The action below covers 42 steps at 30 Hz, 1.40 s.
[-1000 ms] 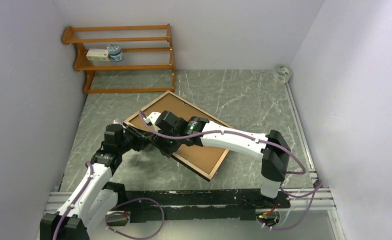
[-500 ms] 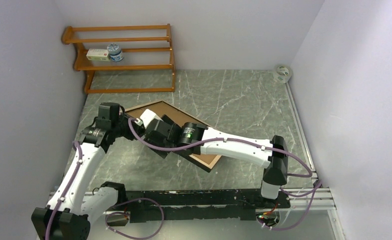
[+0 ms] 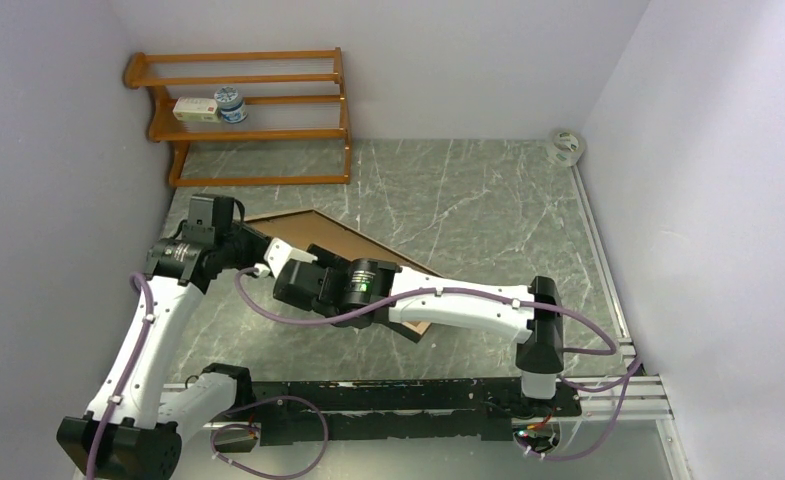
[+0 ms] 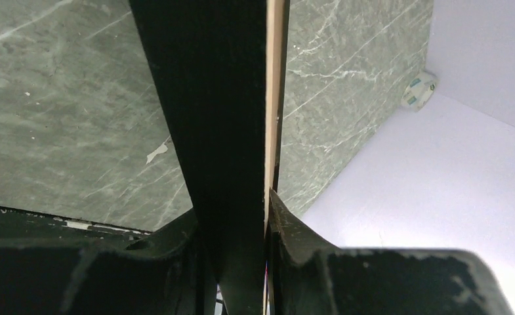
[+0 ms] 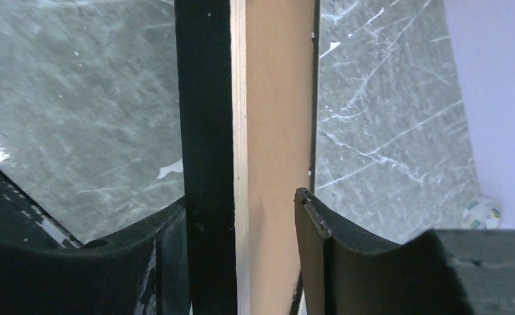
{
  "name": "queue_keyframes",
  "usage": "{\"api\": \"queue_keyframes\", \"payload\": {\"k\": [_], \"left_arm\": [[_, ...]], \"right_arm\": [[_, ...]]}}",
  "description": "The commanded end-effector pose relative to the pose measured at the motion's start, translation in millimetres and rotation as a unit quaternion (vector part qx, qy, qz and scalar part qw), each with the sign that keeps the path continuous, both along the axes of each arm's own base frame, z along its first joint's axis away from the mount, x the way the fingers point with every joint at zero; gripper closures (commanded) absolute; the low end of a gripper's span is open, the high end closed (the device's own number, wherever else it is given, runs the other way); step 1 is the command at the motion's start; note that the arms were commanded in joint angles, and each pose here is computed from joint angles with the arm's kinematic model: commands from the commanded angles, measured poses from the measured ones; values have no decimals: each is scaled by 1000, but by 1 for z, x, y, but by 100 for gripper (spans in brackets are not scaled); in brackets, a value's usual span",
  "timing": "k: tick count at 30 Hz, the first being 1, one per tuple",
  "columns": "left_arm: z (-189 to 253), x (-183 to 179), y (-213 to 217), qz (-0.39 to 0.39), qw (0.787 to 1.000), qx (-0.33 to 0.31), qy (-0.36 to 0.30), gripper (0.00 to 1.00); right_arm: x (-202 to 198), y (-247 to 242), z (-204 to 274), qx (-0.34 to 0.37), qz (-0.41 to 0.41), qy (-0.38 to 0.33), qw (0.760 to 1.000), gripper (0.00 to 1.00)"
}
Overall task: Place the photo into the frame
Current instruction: Turn over the photo frame at the center of the board.
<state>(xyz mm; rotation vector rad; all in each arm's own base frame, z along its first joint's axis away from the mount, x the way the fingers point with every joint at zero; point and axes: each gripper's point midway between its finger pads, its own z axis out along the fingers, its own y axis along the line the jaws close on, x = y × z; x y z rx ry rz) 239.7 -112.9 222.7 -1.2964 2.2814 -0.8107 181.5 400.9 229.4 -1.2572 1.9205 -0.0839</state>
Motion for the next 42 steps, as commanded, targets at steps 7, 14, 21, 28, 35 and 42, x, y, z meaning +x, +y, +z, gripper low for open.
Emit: {"api": "queue_keyframes", "payload": {"k": [7,14,21,28,35,42], "left_arm": [[47,0,6,-8,997,18,-78,98],[68,-2,11,-16,992,38,-118,53],[94,-3,20,-22,984,75,-158,10],[121,2,45,-4,971,152,-185,6],[140,-3,91,74,949,246,-183,6],[117,-7,91,89,949,231,-194,6]], "right_arm": [[15,-8,21,-40,10,-55,998,83],[12,-2,47,-7,35,-50,998,100],[14,-4,81,72,45,-11,996,100],[30,-18,112,145,31,13,989,100],[48,-30,132,221,12,46,974,100],[91,-66,128,338,-50,118,932,100]]}}
